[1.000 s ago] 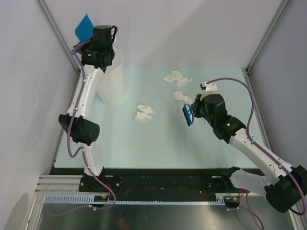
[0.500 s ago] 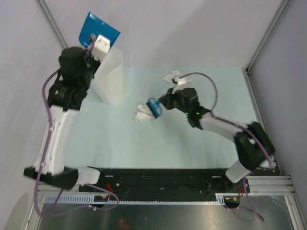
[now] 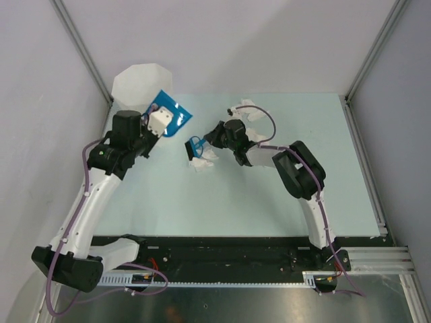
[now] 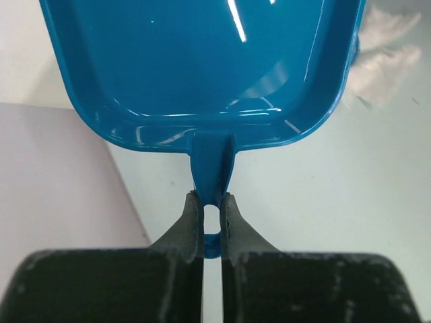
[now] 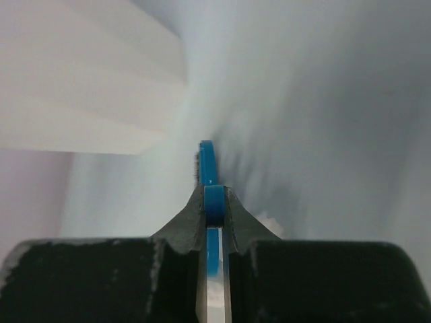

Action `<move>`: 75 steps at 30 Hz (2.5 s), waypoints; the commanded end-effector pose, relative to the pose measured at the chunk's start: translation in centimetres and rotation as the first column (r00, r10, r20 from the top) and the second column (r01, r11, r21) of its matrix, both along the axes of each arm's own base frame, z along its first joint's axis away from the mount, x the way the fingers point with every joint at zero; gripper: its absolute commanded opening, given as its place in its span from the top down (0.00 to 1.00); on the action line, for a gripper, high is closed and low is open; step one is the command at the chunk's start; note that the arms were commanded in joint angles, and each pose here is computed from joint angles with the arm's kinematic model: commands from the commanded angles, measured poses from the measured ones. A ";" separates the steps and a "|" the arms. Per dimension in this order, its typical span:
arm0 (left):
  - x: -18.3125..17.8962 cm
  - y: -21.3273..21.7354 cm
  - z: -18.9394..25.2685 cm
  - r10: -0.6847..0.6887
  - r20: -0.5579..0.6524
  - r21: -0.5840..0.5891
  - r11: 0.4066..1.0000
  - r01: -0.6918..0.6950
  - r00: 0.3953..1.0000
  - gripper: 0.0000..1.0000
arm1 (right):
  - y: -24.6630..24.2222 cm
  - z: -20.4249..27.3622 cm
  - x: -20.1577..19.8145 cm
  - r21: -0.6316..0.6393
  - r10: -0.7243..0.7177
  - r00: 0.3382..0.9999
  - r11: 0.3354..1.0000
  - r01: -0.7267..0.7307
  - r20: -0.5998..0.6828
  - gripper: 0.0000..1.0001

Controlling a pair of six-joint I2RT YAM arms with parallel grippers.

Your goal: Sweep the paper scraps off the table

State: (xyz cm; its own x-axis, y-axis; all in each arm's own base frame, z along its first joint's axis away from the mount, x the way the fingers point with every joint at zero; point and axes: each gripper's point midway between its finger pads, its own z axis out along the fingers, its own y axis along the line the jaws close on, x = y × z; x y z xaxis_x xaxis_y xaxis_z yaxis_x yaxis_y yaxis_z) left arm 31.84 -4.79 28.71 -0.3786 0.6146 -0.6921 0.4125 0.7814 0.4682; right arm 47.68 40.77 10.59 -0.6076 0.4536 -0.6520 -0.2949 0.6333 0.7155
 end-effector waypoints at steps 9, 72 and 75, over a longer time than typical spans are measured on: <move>-3.0 -6.1 -11.6 -0.311 -0.339 -0.139 0.950 0.280 0.888 1.00 | -14.2 0.4 -6.6 -0.306 -0.149 0.986 0.944 0.122 -0.067 1.00; 0.1 -12.4 -6.3 -0.350 -0.278 -0.303 0.916 0.264 0.895 1.00 | -30.5 22.3 -17.6 -0.468 -0.341 0.861 0.732 0.495 0.378 1.00; 2.7 -10.5 -2.1 -0.262 -0.185 -0.266 0.941 0.209 0.947 1.00 | -30.6 21.3 -17.5 -0.481 -0.337 0.870 0.732 0.482 0.359 1.00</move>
State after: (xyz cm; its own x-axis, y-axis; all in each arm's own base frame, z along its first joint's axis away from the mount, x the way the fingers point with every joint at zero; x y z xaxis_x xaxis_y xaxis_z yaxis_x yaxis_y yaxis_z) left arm 31.72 -17.79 21.00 -0.4040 0.6064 -0.6848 0.7874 0.6116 0.0770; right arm 30.25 10.92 32.88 -0.2208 0.1762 -0.9593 -0.0483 0.9804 0.1912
